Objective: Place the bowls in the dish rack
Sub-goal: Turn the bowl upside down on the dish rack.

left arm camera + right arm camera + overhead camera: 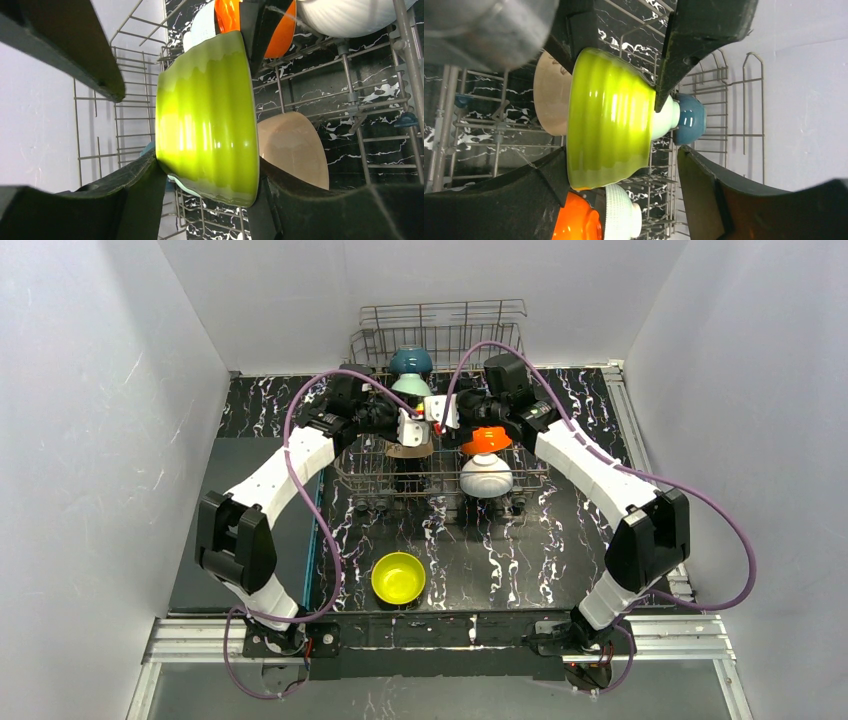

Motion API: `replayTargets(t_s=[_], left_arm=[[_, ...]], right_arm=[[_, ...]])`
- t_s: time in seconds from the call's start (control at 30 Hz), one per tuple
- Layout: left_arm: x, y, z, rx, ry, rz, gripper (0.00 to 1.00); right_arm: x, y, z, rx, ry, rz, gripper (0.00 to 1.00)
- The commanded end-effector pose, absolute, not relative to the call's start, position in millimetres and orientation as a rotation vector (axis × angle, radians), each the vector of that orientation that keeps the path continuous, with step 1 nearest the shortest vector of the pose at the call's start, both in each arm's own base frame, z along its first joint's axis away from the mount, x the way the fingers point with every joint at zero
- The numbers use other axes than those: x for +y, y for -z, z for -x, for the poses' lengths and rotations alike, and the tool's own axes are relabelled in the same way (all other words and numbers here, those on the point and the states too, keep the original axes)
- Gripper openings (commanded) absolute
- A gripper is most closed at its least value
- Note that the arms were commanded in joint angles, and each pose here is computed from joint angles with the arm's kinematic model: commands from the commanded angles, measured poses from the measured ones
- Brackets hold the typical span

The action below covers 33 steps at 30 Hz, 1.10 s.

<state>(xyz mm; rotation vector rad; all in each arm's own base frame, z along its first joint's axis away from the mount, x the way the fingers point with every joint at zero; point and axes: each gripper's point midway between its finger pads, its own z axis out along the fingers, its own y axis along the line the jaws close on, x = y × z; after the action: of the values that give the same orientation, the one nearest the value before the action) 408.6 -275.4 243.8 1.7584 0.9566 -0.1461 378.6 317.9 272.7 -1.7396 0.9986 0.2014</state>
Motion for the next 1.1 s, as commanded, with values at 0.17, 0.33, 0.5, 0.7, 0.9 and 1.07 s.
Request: replayTargets(t_s=[0.17, 0.33, 0.5, 0.7, 0.9, 1.07], left_arm=[[-288, -288, -387, 0.797, 0.101, -1.721, 0.00], [-289, -293, -388, 0.790, 0.094, -1.693, 0.00], [-289, -296, -389, 0.771, 0.073, -1.676, 0.00], [-291, -306, -388, 0.744, 0.069, -1.636, 0.00], [-291, -310, -387, 0.746, 0.080, -1.620, 0.00], [-290, -305, -391, 0.764, 0.064, -1.627, 0.00]], right_arm=[[336, -289, -391, 0.951, -0.229, 1.667, 0.83], [341, -287, -394, 0.962, -0.260, 1.655, 0.91], [343, -285, -396, 0.979, -0.278, 1.637, 0.82], [343, -281, -403, 1.005, -0.275, 1.621, 0.81], [341, -273, -409, 1.022, -0.282, 1.617, 0.75], [336, -273, -411, 1.023, -0.263, 1.593, 0.30]])
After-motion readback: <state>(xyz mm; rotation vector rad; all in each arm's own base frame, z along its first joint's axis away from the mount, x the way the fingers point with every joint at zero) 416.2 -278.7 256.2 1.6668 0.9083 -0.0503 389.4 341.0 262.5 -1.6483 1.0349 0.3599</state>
